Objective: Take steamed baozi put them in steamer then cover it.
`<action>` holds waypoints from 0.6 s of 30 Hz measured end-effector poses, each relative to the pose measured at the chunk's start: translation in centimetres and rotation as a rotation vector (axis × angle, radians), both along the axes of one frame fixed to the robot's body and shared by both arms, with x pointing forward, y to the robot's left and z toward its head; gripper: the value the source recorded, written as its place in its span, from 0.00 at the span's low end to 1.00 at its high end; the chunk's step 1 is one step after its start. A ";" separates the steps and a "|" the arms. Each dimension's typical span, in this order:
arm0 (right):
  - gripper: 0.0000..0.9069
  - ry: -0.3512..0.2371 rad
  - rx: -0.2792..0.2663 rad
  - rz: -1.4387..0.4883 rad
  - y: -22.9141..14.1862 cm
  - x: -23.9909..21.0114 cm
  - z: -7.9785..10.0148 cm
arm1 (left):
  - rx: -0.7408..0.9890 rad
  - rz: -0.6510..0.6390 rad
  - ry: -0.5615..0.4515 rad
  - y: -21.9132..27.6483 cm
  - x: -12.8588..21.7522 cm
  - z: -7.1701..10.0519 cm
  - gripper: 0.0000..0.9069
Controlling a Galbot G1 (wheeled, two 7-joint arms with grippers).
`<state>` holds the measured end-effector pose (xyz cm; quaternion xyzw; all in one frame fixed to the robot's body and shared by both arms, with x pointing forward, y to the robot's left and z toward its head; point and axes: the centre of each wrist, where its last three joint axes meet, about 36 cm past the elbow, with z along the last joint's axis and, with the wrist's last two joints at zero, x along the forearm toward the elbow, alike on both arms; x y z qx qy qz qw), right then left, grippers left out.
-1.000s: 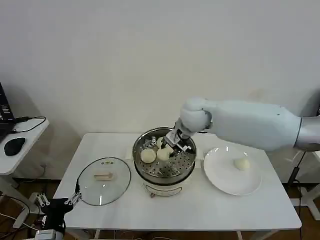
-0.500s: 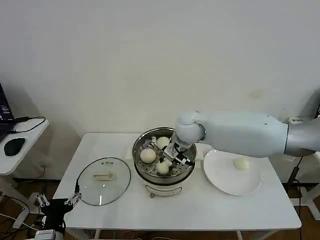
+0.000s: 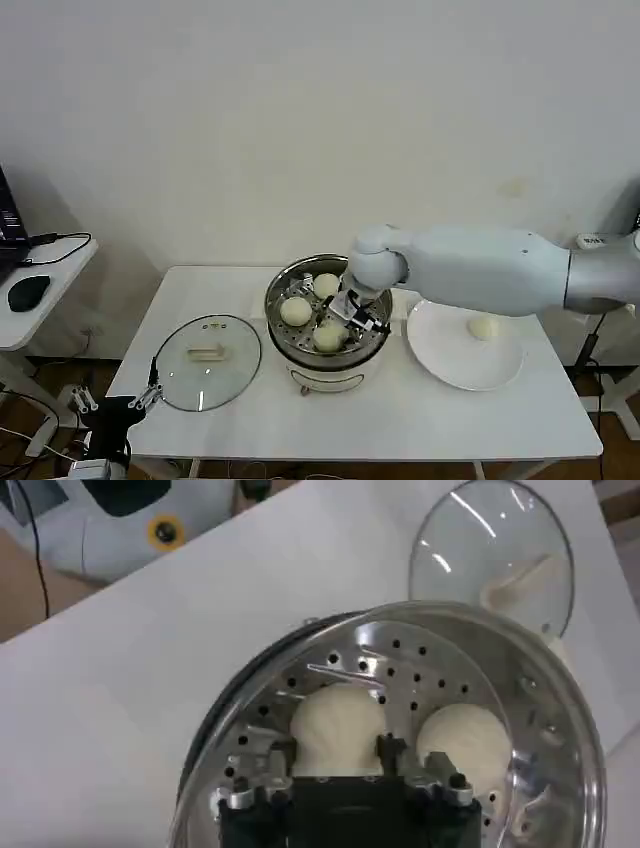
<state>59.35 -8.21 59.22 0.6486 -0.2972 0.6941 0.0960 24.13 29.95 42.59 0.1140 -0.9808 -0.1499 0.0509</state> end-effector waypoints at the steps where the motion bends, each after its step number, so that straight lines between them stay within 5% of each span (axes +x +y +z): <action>1: 1.00 -0.003 0.000 0.000 0.0 0.1 0.1 | 0.000 0.000 0.000 0.0 0.0 0.0 1.00; 18: 1.00 -0.070 0.042 -0.047 -0.8 1.9 2.8 | 0.001 -0.006 -0.004 -0.1 0.1 0.1 1.00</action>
